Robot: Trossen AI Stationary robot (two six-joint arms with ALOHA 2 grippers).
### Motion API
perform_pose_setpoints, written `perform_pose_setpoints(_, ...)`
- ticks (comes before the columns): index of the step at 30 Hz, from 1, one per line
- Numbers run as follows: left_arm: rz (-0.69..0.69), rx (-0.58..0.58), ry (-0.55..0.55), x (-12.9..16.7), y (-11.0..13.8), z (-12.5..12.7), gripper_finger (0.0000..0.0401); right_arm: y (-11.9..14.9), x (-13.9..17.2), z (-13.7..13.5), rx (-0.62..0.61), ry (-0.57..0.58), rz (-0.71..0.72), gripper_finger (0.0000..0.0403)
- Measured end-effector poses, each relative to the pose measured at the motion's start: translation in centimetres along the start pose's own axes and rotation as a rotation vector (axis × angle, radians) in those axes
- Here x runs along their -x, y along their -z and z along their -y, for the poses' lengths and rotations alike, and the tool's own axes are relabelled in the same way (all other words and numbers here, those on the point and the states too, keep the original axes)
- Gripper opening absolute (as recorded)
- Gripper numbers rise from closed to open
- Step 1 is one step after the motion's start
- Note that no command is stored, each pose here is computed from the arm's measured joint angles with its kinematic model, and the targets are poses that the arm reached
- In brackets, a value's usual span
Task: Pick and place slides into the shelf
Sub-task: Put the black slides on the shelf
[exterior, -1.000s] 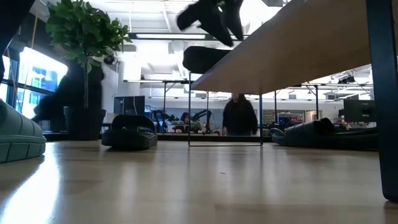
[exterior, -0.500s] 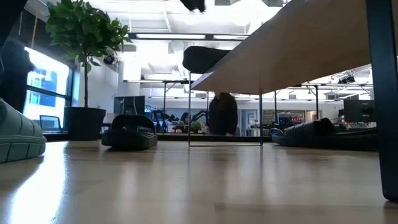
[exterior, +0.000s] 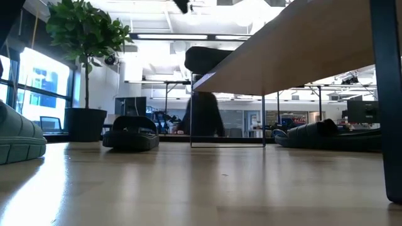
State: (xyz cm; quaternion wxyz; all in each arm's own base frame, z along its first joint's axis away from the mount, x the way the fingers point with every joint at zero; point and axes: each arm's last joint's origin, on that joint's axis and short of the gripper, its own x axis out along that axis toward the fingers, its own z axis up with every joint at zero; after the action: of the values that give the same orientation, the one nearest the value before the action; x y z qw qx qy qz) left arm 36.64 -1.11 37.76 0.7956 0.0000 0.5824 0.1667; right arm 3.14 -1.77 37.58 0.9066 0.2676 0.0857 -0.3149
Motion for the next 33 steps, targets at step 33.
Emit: perform_pose_setpoints(33, -0.166, -0.039, -0.422, -15.4, 12.7, -2.5, 0.0148, 0.0, 0.0, 0.0, 0.009, -0.009, -0.007, 0.0103)
